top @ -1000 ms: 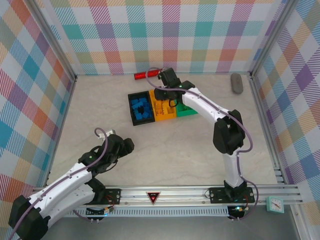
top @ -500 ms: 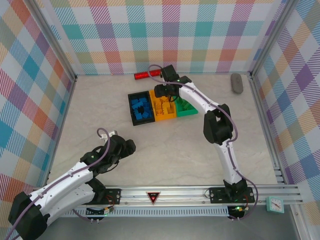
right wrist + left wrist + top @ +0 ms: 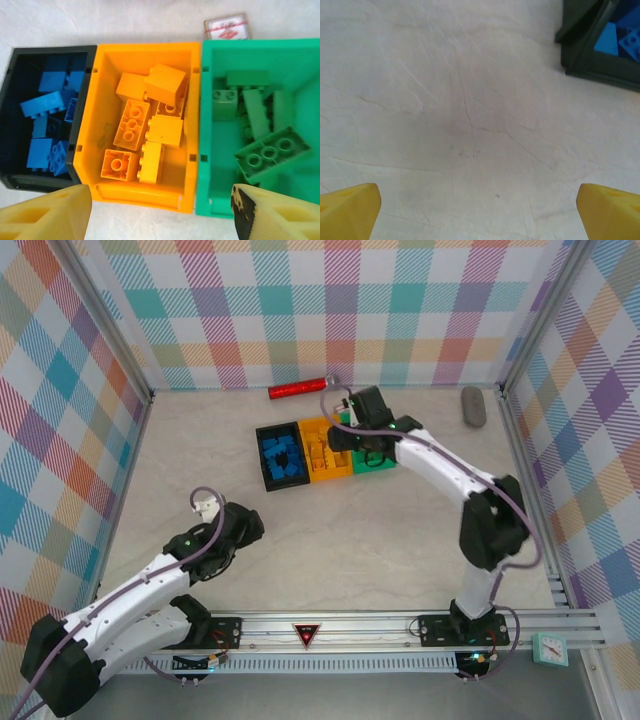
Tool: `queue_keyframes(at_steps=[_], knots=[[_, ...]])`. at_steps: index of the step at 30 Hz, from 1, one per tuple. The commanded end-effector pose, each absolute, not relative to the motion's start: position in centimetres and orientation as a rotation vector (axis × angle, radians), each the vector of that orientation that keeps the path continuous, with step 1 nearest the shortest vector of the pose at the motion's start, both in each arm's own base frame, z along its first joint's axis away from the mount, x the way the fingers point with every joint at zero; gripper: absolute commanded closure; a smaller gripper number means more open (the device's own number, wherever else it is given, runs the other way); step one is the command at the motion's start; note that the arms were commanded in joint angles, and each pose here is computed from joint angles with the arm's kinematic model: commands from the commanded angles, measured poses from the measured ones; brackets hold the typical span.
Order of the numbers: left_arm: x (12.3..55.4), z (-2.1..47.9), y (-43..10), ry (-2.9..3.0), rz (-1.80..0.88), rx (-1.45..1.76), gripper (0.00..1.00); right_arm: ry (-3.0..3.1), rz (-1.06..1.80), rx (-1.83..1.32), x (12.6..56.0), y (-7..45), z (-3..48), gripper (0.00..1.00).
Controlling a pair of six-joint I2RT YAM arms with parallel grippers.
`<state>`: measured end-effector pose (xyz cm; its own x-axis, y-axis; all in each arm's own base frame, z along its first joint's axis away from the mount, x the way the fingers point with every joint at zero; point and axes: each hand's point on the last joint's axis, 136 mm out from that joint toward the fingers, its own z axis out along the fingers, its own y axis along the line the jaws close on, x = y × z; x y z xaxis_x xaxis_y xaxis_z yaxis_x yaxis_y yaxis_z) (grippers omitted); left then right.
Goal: Sort the legos into containers by color
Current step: Place the lego in the container, then reset both arms
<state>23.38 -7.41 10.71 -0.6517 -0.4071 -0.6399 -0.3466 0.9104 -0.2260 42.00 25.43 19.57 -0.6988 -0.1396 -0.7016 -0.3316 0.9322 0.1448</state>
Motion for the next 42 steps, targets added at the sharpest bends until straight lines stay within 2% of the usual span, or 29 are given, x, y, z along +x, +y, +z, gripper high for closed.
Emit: queue_keyframes(at_steps=[1, 8, 10, 13, 16, 19, 26, 32, 39, 42], knots=[[24.5, 12.6, -5.8, 2.286, 0.032, -0.524, 0.0, 2.227, 0.257, -0.312, 40.9, 23.2, 21.8, 0.26], [26.5, 15.7, -2.5, 2.074, 0.166, -0.512, 0.0, 2.09, 0.016, -0.141, 37.4, 14.7, 23.6, 0.19], [27.1, 16.5, -1.8, 1.943, 0.128, -0.508, 0.0, 2.086, -0.052, 0.041, 36.8, 10.3, 22.3, 0.16], [26.7, 17.4, 0.1, 1.744, 0.127, -0.539, 0.0, 2.035, -0.087, 0.169, 36.1, 6.3, 20.2, 0.16], [24.9, 18.0, 3.8, 1.564, 0.211, -0.69, 0.0, 1.898, -0.168, 0.318, 35.5, 2.8, 18.6, 0.03], [24.4, 18.7, 5.3, 1.558, 0.31, -0.647, 0.0, 1.837, -0.213, 0.446, 34.9, -0.5, 17.0, 0.01], [26.0, 15.9, 7.0, 1.61, 0.328, -0.658, 0.0, 1.861, -0.329, 0.391, 35.3, -2.8, 14.3, 0.0], [29.6, 13.1, 7.8, 1.697, 0.367, -0.638, 0.0, 1.814, -0.239, 0.451, 35.5, -5.0, 12.7, 0.0], [35.9, 11.6, 5.0, 1.729, 0.258, -0.466, 0.0, 1.82, -0.138, 0.445, 36.1, -5.1, 11.2, 0.01], [37.5, 10.6, 2.7, 1.842, 0.186, -0.327, 0.0, 1.828, -0.084, 0.349, 36.7, -3.7, 11.3, 0.0]])
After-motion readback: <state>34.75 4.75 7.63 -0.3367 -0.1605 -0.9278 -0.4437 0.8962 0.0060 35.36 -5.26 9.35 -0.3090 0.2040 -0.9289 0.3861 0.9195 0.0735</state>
